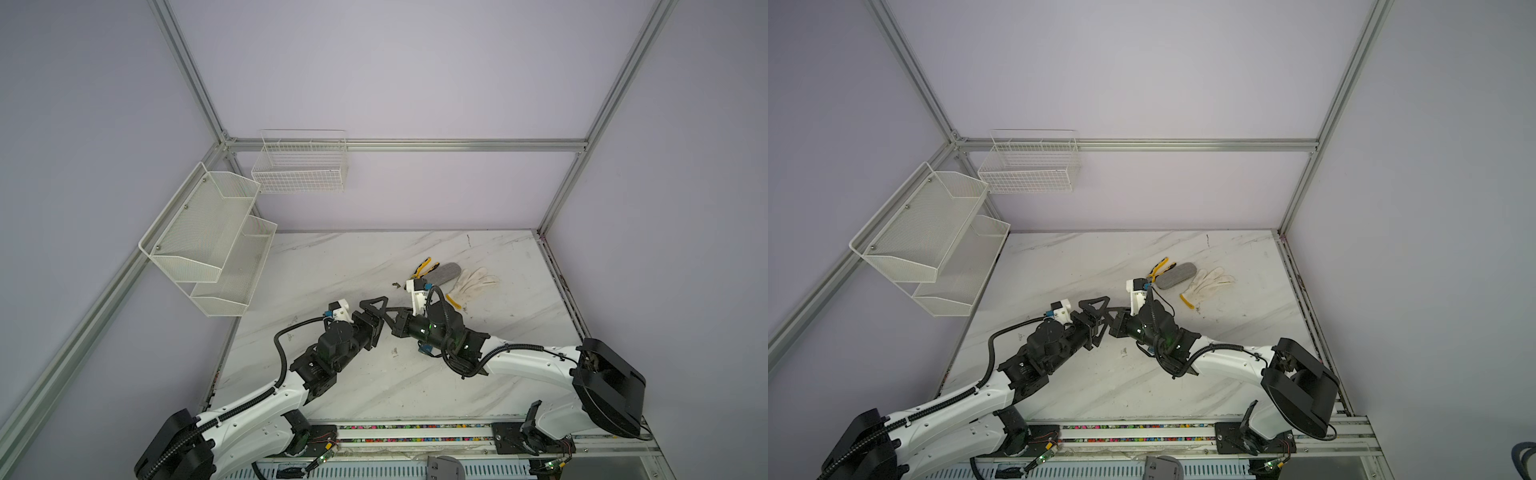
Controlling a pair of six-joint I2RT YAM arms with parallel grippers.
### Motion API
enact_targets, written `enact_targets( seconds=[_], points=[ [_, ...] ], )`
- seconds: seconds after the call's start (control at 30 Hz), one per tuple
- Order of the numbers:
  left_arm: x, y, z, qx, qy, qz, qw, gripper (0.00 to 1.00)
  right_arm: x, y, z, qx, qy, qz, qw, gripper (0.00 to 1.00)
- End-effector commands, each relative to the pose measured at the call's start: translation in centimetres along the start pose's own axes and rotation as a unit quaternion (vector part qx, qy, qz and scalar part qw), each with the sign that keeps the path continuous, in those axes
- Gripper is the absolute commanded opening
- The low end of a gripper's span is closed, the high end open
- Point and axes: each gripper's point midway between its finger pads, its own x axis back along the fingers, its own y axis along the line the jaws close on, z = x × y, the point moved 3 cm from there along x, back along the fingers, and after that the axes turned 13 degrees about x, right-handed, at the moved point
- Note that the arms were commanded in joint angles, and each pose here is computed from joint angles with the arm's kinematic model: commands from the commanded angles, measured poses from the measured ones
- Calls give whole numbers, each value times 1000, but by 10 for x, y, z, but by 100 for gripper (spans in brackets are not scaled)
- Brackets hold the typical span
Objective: Unlock with the key
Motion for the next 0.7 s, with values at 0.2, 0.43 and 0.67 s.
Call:
enact_targets(
  seconds=[0.2, 0.43, 0.67],
  points=[
    [6, -53, 9, 20, 4, 76, 997, 75, 20, 8, -14, 24, -24, -8, 999, 0],
    [6, -57, 11, 19, 9, 80, 997, 67, 20, 7, -14, 29, -26, -6, 999, 0],
    [6, -62, 14, 27, 16, 83, 996, 74, 10, 21, -28, 17, -47, -33, 998, 0]
  ],
)
